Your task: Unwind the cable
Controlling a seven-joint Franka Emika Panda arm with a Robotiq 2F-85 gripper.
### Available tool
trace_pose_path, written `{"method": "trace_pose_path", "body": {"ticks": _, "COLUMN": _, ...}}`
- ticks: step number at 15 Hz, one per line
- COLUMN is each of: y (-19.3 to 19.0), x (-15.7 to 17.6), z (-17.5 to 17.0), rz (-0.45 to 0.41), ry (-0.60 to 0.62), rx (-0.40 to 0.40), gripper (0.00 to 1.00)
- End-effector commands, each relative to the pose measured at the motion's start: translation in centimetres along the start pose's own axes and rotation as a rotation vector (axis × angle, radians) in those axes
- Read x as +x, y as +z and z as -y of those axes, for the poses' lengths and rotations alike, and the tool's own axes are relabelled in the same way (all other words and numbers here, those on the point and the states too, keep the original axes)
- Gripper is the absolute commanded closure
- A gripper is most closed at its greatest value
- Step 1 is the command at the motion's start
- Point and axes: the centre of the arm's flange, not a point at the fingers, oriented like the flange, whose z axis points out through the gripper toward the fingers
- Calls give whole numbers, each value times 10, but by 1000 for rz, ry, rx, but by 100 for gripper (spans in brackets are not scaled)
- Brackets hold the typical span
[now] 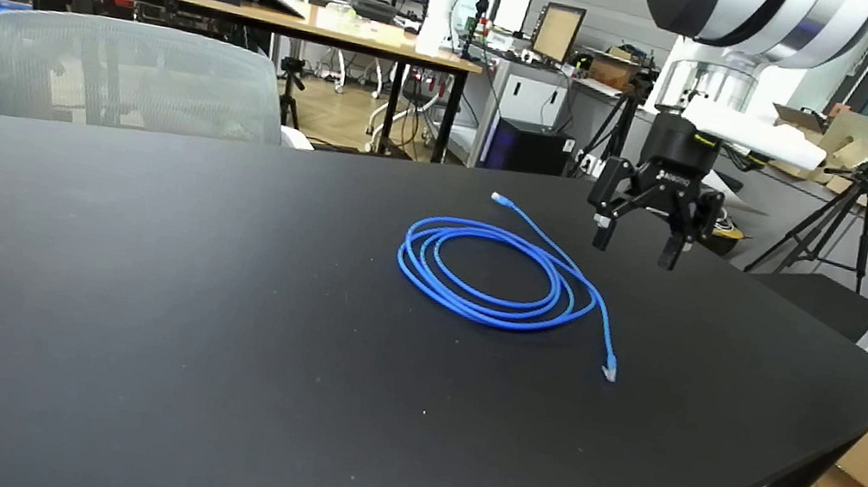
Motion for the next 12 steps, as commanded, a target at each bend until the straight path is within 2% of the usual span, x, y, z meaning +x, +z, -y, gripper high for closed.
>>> {"method": "trace_pose_path", "body": {"ticks": 1, "y": 11, "x": 19, "z": -1, "rz": 1, "ry": 32, "rx": -1, "gripper": 0}}
{"method": "trace_pose_path", "body": {"ticks": 8, "y": 37, "x": 31, "z": 6, "rz": 51, "ry": 1, "rx": 37, "gripper": 0}}
{"method": "trace_pose_path", "body": {"ticks": 9, "y": 41, "x": 32, "z": 6, "rz": 55, "ry": -1, "rx": 40, "gripper": 25}}
{"method": "trace_pose_path", "body": {"ticks": 10, "y": 43, "x": 33, "z": 6, "rz": 59, "ry": -6, "rx": 43, "gripper": 26}}
{"method": "trace_pose_path", "body": {"ticks": 12, "y": 47, "x": 35, "z": 6, "rz": 65, "ry": -11, "rx": 46, "gripper": 40}}
